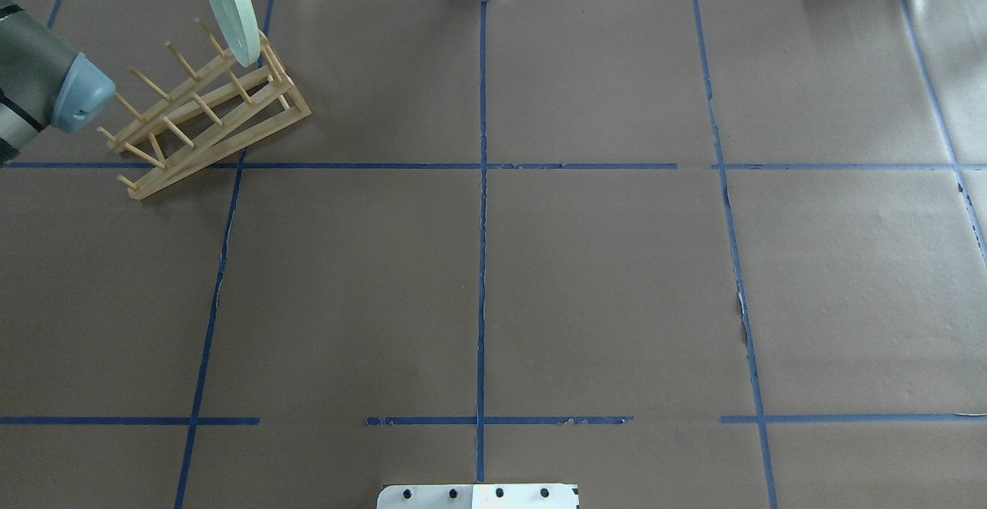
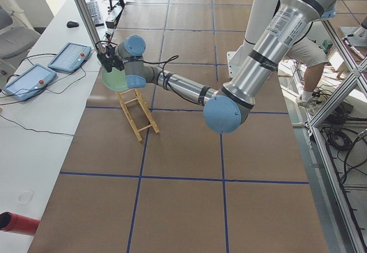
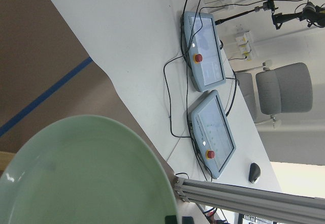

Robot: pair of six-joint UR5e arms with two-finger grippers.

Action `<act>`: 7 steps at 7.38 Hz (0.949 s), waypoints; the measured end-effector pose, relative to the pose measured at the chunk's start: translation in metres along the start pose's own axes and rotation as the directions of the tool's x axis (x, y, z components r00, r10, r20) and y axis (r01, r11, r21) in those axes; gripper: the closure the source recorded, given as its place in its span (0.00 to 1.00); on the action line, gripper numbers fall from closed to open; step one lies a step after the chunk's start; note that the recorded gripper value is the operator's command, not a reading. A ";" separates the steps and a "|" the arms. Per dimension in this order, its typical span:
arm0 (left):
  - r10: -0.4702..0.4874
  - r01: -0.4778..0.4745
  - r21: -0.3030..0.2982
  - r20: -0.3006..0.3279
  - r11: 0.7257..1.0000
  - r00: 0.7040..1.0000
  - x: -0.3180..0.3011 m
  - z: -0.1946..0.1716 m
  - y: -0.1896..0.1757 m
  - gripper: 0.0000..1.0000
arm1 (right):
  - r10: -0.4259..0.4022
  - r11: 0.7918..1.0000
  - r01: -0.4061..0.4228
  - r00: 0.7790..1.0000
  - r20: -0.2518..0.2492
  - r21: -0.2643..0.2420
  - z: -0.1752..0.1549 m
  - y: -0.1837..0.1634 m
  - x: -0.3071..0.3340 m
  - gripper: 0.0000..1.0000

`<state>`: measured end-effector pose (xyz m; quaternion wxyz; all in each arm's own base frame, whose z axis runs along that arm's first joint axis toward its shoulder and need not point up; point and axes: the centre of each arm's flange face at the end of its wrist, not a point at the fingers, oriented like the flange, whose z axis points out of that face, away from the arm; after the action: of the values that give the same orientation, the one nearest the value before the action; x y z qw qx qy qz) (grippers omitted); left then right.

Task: Place plate on table
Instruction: 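Grasp the plate rim with the left gripper and lift it from the rack, then carry the plate toward the robot and lower it flat onto the table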

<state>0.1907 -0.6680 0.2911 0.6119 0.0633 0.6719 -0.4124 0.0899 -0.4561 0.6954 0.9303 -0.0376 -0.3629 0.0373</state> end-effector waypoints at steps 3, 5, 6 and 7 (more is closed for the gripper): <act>-0.086 0.084 -0.037 -0.042 0.996 0.995 0.039 -0.030 0.034 1.00 | -0.001 1.000 0.001 1.000 0.000 0.001 0.000 0.000 0.000 0.00; -0.150 0.152 -0.023 0.058 0.988 0.987 0.059 -0.043 0.069 1.00 | -0.001 1.000 0.001 1.000 0.000 0.001 0.000 0.000 0.000 0.00; -0.180 0.184 -0.017 0.153 0.983 0.972 0.058 -0.038 0.102 1.00 | -0.001 1.000 0.001 1.000 0.000 0.001 0.000 0.000 0.000 0.00; -0.195 0.208 -0.021 0.264 0.978 0.945 0.044 -0.019 0.146 1.00 | -0.001 1.000 0.001 1.000 0.000 0.001 0.000 0.000 0.000 0.00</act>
<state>0.2516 -0.5789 0.1810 0.6509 -0.0752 0.5983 -0.4612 0.0899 -0.4562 0.6950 0.9304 -0.0371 -0.3629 0.0372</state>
